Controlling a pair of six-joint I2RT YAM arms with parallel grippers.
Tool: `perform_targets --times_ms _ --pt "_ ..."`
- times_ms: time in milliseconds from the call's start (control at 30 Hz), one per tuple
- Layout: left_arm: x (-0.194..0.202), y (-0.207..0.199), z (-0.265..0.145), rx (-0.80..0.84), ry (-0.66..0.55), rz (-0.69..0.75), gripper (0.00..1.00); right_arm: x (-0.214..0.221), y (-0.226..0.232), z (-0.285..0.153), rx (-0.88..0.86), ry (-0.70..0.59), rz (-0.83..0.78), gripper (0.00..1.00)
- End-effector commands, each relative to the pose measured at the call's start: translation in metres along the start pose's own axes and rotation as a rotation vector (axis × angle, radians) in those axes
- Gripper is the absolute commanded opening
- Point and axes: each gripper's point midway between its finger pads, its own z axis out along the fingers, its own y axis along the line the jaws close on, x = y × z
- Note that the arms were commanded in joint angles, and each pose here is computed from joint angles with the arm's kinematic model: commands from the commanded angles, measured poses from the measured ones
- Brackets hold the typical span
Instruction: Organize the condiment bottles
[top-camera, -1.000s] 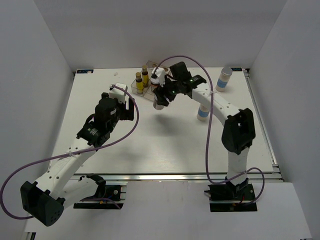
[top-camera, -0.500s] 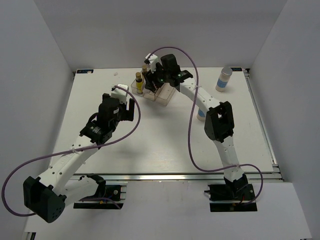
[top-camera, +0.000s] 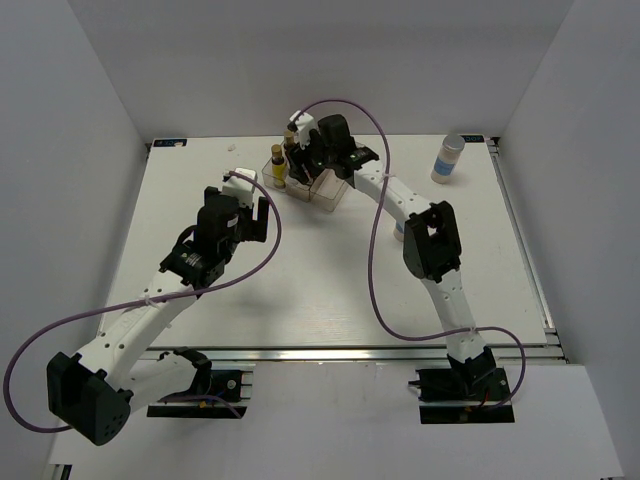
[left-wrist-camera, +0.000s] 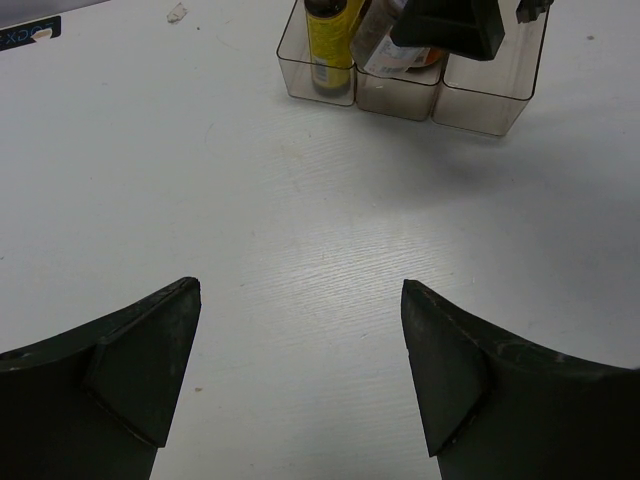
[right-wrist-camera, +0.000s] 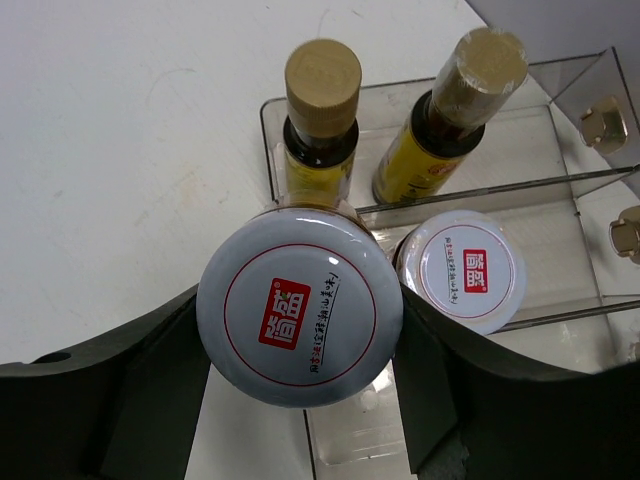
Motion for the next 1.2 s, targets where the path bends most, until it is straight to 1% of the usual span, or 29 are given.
perform_targets --times_ms 0,300,733,1033,1067,1100,1167 --pt "0.000 0.004 -0.001 -0.013 -0.002 0.003 0.91 -0.060 -0.019 -0.008 0.074 -0.176 -0.084 0.00" --pt "-0.001 0.003 -0.001 -0.005 -0.004 0.002 0.91 -0.042 -0.044 -0.007 0.146 -0.147 -0.084 0.00" --pt "-0.001 0.003 -0.001 -0.006 -0.004 0.002 0.91 -0.010 -0.046 0.000 0.148 -0.065 -0.126 0.00" --pt "0.002 0.003 0.001 -0.009 0.005 0.004 0.91 0.003 -0.043 0.007 0.132 -0.043 -0.130 0.00" --pt "0.002 0.003 0.001 -0.009 0.006 0.004 0.91 0.005 -0.043 0.008 0.133 -0.039 -0.129 0.04" --pt "0.003 0.003 0.002 -0.009 0.008 0.004 0.91 0.006 -0.042 0.009 0.132 -0.036 -0.126 0.16" --pt "0.003 0.003 0.002 -0.009 0.011 0.005 0.91 0.008 -0.042 0.010 0.134 -0.033 -0.122 0.26"
